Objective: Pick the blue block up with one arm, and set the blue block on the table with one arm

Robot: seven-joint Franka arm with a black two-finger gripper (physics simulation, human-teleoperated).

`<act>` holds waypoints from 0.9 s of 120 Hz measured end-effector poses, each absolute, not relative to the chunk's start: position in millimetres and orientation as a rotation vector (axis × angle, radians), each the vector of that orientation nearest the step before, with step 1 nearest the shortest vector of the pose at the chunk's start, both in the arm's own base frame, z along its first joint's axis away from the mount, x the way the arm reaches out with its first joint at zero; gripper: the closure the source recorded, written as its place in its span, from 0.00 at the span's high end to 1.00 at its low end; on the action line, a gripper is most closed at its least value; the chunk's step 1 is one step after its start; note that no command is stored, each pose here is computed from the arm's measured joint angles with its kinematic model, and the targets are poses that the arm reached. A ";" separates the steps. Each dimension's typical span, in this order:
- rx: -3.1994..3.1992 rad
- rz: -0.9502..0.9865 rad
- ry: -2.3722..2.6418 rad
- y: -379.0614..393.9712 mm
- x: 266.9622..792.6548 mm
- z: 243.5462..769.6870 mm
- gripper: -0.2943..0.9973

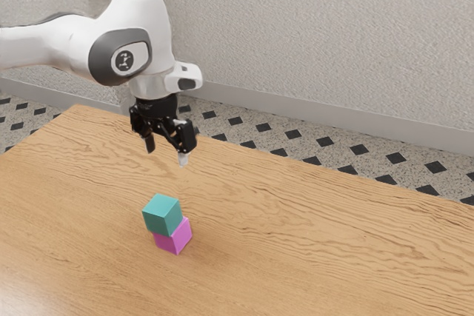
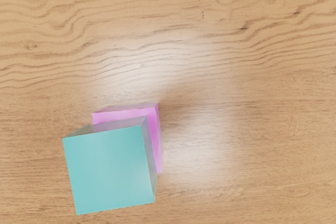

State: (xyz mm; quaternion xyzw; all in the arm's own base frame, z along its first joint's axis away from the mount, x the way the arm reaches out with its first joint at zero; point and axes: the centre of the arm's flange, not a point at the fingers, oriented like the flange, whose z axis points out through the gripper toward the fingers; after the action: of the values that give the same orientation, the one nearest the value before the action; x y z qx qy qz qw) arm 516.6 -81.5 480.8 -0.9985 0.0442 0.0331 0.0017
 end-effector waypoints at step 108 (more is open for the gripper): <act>-3.131 -0.027 0.221 -31.7 484.0 376.9 0.77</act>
State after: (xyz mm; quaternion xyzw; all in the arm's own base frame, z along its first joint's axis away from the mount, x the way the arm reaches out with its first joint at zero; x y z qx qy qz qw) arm 484.0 -31.7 376.9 -0.9975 0.0703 -0.0088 0.0016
